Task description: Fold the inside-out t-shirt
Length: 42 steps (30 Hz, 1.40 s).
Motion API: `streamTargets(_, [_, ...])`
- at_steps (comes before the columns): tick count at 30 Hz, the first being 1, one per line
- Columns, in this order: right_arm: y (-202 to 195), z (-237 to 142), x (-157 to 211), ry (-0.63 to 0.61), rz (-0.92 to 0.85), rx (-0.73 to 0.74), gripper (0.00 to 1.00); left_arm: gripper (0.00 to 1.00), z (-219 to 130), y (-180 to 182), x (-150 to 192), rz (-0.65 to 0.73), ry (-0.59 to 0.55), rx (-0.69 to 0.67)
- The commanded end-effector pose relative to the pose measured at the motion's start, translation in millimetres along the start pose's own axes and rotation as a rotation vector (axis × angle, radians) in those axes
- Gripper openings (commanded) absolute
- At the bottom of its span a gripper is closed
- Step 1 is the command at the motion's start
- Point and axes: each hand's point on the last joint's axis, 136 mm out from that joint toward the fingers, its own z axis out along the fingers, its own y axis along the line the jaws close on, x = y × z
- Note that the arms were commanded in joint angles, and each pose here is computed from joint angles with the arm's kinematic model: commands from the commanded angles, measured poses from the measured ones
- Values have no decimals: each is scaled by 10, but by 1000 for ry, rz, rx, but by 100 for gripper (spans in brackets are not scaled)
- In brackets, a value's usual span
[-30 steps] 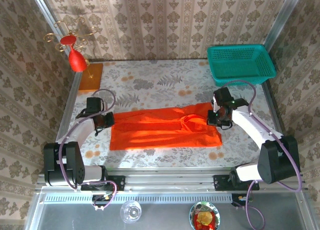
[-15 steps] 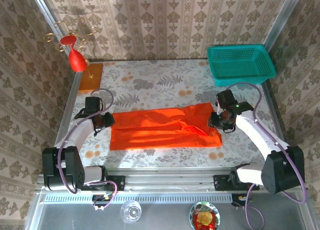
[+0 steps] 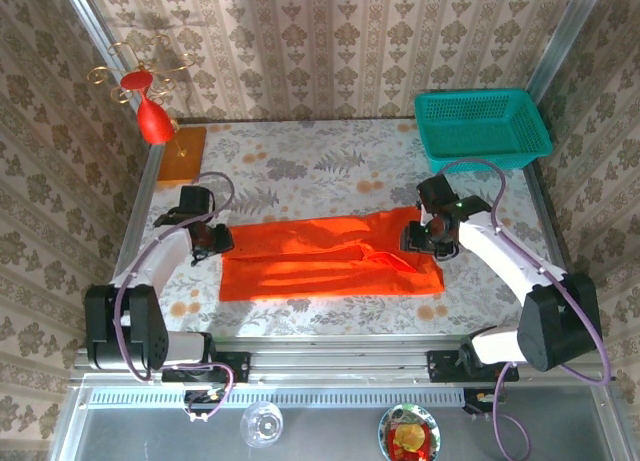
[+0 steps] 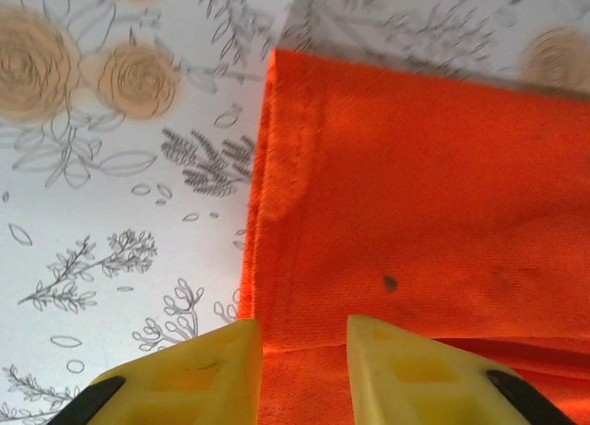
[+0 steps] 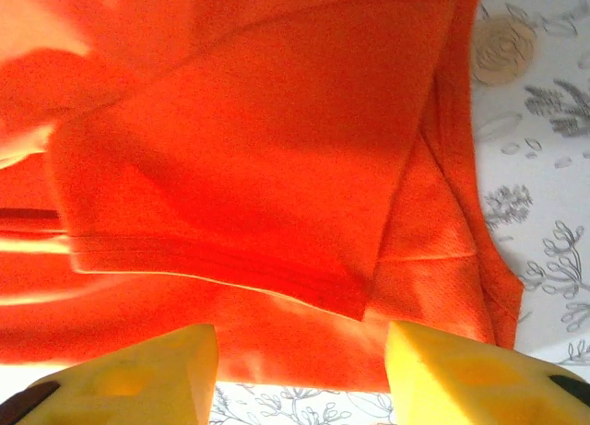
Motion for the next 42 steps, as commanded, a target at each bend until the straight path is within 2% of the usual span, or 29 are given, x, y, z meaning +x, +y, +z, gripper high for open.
streamTargets(1, [-134,101,88,17,99,4,56,32,111,183,221,-76,79,-54])
streamTargets(7, [-141,241,179,47,198,-114,60,32,214,144,275,-168,89,70])
streamTargets(15, [-77,481,238,97,291,-217,60,32,5,-19,141,-159,26,146])
streamTargets(21, [-52,665,285,142,356,-265,60,30,-62,-206,146,-126,38,185])
streamTargets(25, [6,662,270,138,375,-310,51,30,-56,-303,162,-107,46,195])
streamTargets(30, [-11,580,270,115,375,-304,28,29,56,-276,225,-113,69,184])
streamTargets(37, [21,409,207,71,365,-325,3,28,238,-213,229,-120,101,167])
streamTargets(38, [12,389,211,67,366,-322,0,27,259,-200,216,-125,98,167])
streamTargets(42, [-41,280,248,51,354,-289,0,26,365,-107,170,-162,100,168])
